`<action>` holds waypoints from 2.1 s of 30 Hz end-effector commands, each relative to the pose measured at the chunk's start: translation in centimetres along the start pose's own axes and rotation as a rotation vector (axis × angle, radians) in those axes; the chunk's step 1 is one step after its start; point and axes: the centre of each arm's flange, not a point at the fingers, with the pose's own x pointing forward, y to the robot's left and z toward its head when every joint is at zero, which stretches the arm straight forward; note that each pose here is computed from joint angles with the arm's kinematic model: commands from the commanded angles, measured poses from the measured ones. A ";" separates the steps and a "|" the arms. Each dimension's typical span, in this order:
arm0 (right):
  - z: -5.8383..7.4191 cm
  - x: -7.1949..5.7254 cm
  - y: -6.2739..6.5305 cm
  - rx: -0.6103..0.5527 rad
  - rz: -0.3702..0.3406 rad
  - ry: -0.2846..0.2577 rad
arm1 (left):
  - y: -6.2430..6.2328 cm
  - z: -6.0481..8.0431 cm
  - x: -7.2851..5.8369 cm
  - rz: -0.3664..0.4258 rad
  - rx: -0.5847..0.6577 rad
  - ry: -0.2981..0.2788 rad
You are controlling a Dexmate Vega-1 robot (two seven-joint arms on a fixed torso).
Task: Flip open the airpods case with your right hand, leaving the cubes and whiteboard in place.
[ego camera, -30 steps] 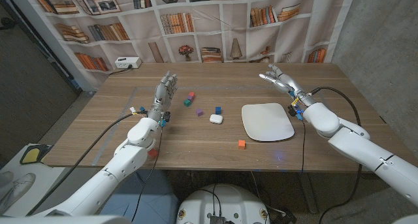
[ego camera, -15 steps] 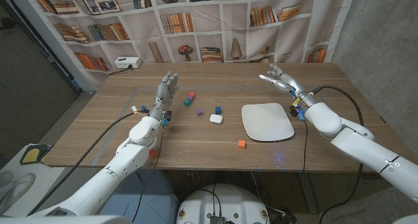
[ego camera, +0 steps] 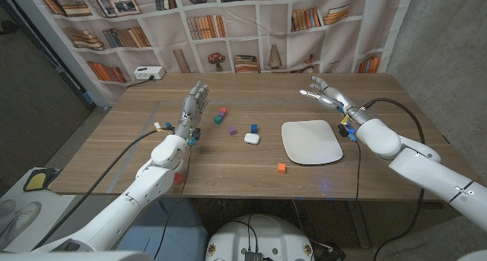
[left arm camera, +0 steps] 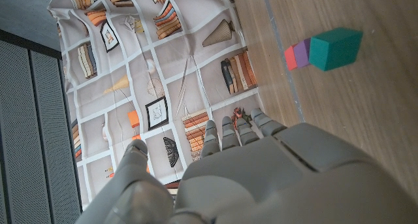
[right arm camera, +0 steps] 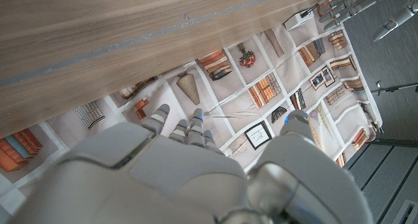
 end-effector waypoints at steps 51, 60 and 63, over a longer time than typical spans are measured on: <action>6.2 -3.1 2.6 -0.340 -0.001 0.036 | 0.0 -0.2 -2.3 0.002 0.026 0.017; 7.5 -3.1 3.0 -0.393 0.005 0.047 | 0.5 -0.4 -2.4 0.010 0.025 0.020; 7.7 -3.0 3.3 -0.390 0.020 0.043 | 0.5 -0.6 -2.4 0.015 0.025 0.025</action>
